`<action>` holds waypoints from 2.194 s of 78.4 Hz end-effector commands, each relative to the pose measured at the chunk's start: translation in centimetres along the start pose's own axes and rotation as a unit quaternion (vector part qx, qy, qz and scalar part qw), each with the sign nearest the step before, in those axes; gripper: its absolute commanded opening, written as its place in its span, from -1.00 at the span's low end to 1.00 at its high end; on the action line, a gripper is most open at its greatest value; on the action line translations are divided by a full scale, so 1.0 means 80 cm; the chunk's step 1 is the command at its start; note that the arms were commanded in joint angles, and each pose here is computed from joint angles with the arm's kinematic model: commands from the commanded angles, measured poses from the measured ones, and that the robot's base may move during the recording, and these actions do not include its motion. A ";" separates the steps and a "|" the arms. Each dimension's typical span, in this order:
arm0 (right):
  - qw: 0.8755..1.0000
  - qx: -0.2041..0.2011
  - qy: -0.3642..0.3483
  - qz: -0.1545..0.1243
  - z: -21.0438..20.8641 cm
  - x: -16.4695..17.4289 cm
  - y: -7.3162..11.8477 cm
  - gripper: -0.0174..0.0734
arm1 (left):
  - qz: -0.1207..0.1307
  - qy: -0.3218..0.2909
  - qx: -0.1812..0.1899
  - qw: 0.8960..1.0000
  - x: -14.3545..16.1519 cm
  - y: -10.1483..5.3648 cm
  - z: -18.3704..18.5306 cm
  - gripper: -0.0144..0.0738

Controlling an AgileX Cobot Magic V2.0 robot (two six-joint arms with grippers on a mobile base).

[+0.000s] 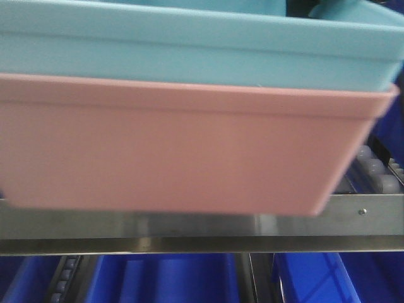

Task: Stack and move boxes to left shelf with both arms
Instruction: 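Lower the stacked bins onto the roller shelf with both grippers, then open both grippers and raise them out of the light-blue bin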

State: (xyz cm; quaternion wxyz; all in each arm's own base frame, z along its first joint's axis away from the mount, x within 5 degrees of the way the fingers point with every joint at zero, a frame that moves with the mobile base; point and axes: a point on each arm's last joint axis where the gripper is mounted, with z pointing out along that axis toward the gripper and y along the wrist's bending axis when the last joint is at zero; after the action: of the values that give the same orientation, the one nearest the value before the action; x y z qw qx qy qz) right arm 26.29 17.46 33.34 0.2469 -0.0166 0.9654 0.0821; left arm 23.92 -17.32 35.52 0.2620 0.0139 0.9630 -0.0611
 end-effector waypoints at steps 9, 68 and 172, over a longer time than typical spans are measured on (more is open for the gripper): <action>0.991 -0.015 -0.119 -0.053 -0.003 -0.069 -0.006 -0.49 | 0.014 -0.107 0.032 0.994 -0.071 -0.001 0.012 -0.67; 0.989 -0.004 -0.143 -0.026 0.080 -0.120 -0.028 -0.49 | 0.024 -0.114 0.024 0.993 -0.106 -0.013 0.134 -0.67; 0.992 0.018 -0.116 -0.055 0.003 -0.140 -0.023 -0.49 | 0.044 -0.070 0.022 0.996 -0.133 -0.019 0.064 -0.68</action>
State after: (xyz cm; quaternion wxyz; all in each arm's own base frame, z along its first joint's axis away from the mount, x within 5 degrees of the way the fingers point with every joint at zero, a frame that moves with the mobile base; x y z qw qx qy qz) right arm 37.68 16.23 33.75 0.2928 -0.0461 0.9544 0.0356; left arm 36.33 -19.74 33.05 0.2739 0.0605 0.9592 -0.0341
